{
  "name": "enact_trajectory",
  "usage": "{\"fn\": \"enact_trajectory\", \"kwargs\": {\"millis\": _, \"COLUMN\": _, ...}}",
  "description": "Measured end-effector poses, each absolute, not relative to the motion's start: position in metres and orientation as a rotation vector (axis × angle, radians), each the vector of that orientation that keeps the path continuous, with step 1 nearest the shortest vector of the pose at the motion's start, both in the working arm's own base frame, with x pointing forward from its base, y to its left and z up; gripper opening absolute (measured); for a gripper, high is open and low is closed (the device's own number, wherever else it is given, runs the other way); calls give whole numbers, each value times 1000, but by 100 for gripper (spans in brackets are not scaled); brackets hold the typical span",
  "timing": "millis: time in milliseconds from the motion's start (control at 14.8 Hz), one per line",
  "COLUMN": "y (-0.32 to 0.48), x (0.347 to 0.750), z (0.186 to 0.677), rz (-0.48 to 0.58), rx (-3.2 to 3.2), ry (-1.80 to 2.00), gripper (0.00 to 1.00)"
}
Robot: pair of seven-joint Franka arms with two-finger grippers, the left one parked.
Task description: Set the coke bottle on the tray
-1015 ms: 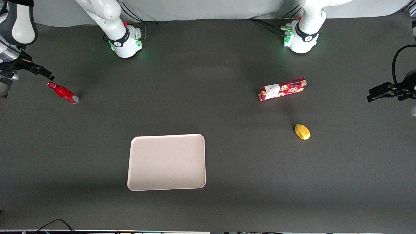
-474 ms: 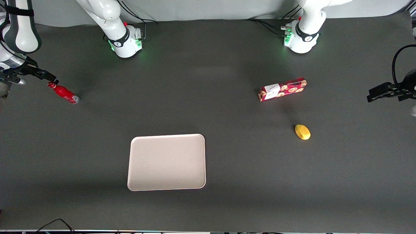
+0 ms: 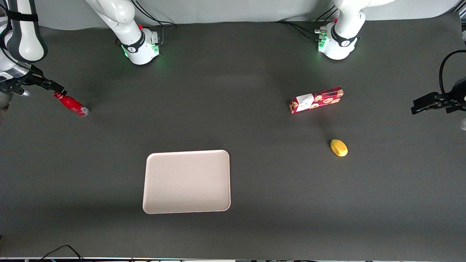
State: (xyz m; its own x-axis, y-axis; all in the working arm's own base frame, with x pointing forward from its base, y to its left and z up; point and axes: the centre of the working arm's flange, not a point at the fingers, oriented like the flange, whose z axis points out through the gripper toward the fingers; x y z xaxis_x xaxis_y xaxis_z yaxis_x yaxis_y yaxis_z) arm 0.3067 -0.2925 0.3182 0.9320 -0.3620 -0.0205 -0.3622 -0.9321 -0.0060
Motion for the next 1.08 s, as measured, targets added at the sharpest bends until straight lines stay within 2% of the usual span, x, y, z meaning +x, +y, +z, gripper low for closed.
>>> {"fn": "enact_trajectory", "kwargs": {"millis": 135, "y": -292, "x": 307, "z": 314, "rz": 29, "rx": -3055, "ry": 598, "gripper": 96}}
{"fn": "enact_trajectory", "kwargs": {"millis": 609, "y": -290, "x": 309, "z": 310, "rz": 34, "rx": -3040, "ry": 601, "gripper": 25}}
{"fn": "enact_trajectory", "kwargs": {"millis": 677, "y": -290, "x": 309, "z": 310, "rz": 33, "rx": -3040, "ry": 601, "gripper": 20}}
{"fn": "enact_trajectory", "kwargs": {"millis": 1083, "y": -290, "x": 311, "z": 313, "rz": 40, "rx": -3037, "ry": 596, "gripper": 20}}
